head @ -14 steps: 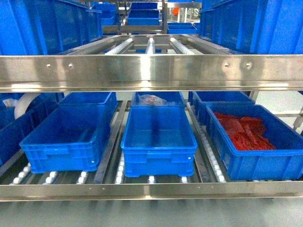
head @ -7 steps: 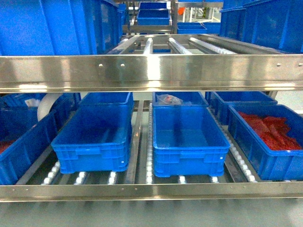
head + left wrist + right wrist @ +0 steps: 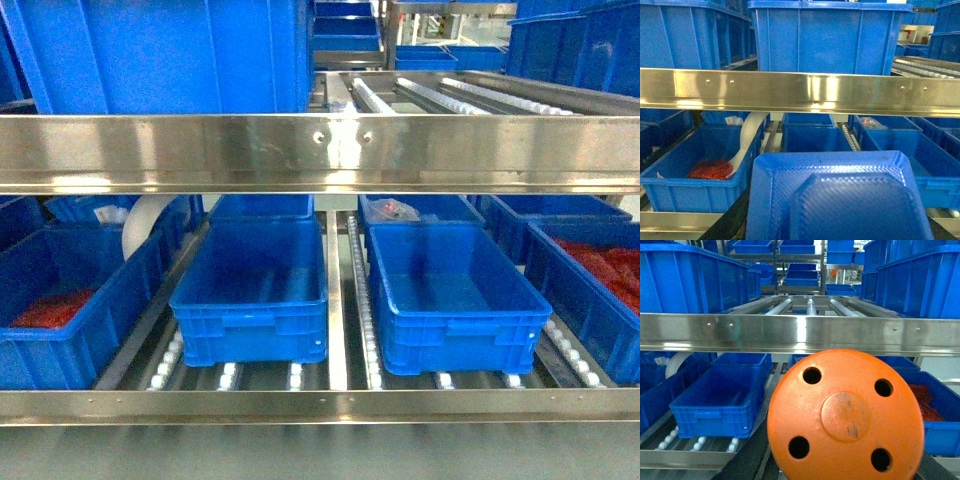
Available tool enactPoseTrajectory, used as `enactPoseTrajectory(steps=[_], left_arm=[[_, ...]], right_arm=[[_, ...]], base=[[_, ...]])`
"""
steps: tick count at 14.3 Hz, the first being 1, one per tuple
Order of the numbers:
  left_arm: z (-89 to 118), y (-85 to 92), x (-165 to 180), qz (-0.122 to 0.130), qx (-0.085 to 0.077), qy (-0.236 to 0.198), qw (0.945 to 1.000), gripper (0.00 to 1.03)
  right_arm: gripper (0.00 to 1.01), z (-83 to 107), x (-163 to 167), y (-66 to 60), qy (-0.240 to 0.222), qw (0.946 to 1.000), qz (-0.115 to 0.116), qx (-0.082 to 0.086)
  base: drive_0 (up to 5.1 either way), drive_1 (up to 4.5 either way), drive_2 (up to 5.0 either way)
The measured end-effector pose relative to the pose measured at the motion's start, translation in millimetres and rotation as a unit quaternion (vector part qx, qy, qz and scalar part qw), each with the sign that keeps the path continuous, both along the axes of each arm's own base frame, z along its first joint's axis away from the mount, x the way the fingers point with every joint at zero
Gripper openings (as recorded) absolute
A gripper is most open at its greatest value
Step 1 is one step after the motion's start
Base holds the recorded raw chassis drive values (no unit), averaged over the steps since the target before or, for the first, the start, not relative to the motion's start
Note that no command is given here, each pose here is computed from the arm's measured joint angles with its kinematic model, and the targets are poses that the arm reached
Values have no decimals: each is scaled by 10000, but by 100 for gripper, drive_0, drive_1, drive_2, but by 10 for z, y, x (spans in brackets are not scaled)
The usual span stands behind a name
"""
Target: Sort blue parts and orange caps into right shelf containers
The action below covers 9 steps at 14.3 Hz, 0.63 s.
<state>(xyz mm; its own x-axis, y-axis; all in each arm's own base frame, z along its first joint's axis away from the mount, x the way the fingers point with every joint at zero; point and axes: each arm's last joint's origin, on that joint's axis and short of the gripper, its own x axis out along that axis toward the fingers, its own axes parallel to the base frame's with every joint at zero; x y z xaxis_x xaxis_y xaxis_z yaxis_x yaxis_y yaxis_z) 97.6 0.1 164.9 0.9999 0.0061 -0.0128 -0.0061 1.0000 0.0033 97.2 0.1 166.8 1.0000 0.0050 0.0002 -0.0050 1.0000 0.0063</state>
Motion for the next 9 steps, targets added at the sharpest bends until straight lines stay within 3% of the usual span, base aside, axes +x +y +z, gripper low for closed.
enactPoseTrajectory(steps=[9], left_arm=[[8, -1, 0, -25, 2, -44, 10000, 43]], right_arm=[[43, 2, 0, 0, -10, 10000, -8, 0]], base=[[0, 0, 0]])
